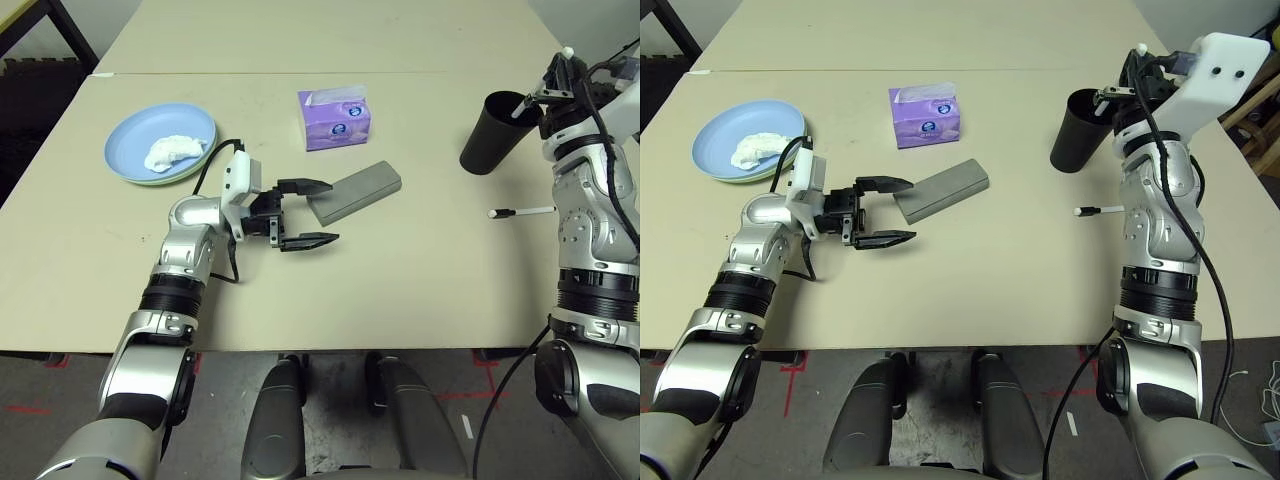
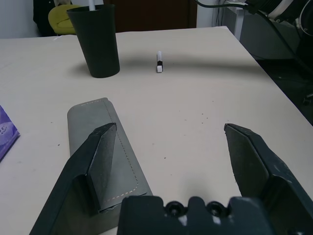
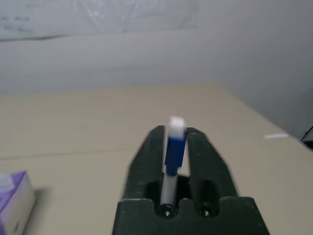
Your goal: Organize and tidy the items on the table.
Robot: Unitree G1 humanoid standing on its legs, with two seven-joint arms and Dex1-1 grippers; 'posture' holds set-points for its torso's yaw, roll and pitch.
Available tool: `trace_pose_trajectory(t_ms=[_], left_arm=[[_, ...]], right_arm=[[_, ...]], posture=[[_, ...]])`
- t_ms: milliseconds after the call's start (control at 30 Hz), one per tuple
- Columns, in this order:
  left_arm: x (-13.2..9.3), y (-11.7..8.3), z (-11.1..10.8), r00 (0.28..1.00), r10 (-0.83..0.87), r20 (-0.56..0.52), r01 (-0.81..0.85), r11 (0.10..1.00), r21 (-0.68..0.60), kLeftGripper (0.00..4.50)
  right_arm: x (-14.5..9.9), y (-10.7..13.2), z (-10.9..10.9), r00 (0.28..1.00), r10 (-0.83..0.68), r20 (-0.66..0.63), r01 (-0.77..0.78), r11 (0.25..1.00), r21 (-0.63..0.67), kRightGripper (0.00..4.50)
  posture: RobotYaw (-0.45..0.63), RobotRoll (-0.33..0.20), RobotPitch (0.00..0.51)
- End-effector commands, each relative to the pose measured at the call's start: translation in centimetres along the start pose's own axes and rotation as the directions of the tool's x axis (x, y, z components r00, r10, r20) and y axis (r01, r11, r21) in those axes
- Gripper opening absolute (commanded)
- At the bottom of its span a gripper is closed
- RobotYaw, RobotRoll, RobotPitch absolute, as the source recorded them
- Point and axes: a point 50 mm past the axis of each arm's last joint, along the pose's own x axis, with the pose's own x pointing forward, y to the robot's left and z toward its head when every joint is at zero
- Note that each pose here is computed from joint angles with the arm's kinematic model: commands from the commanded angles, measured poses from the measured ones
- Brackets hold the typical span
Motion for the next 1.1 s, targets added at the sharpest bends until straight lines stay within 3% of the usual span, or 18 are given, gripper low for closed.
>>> trace_pose_trajectory(t_ms=[33, 200, 233, 333, 467, 633, 867, 1100], left_arm=[[0.0, -0.2, -0.1, 0.999, -0.025, -0.024, 0.025, 1.0, 0.003, 4.5], [0.1, -0.2, -0.1, 1.0, -0.022, -0.022, 0.022, 1.0, 0.004, 4.5], [0.1, -0.2, -0.1, 1.0, -0.021, -0.022, 0.021, 1.0, 0.004, 4.5], [0.1, -0.2, -0.1, 1.0, -0.02, -0.021, 0.02, 1.0, 0.004, 4.5], [0.1, -0.2, -0.1, 1.0, -0.018, -0.02, 0.018, 1.0, 0.004, 4.5], [0.1, -0.3, -0.2, 1.0, -0.016, -0.019, 0.016, 1.0, 0.004, 4.5], [-0.1, -0.6, -0.3, 1.0, -0.009, -0.02, 0.009, 1.0, 0.003, 4.5], [-0.4, -0.9, -0.2, 1.0, -0.002, -0.023, 0.003, 1.0, 0.004, 4.5]], right_arm=[[0.0, -0.4, 0.0, 1.0, 0.012, -0.004, -0.012, 1.0, 0.007, 2.58], [0.3, -0.3, 0.7, 0.998, 0.051, 0.027, -0.052, 0.999, 0.004, 4.37], [0.4, -0.2, 0.9, 0.997, 0.066, 0.034, -0.066, 0.998, 0.008, 4.44], [0.4, 0.3, 1.2, 0.988, 0.146, 0.051, -0.148, 0.989, 0.025, 4.44], [-0.2, 2.0, 1.3, 0.918, 0.395, 0.042, -0.397, 0.915, 0.075, 4.44], [-1.6, 2.8, 0.2, 0.733, 0.668, -0.127, -0.671, 0.741, 0.022, 4.44], [-1.5, 1.6, -1.7, 0.576, 0.729, -0.371, -0.795, 0.604, -0.048, 4.44], [-1.6, 0.0, -3.2, 0.274, 0.676, -0.684, -0.959, 0.243, -0.143, 4.44]], posture=[[0.06, 0.0, 0.199], [0.06, 0.0, 0.2], [0.07, 0.0, 0.2], [0.07, 0.0, 0.2], [0.07, 0.0, 0.202], [0.08, 0.0, 0.204], [0.09, 0.0, 0.208], [0.11, 0.0, 0.229]])
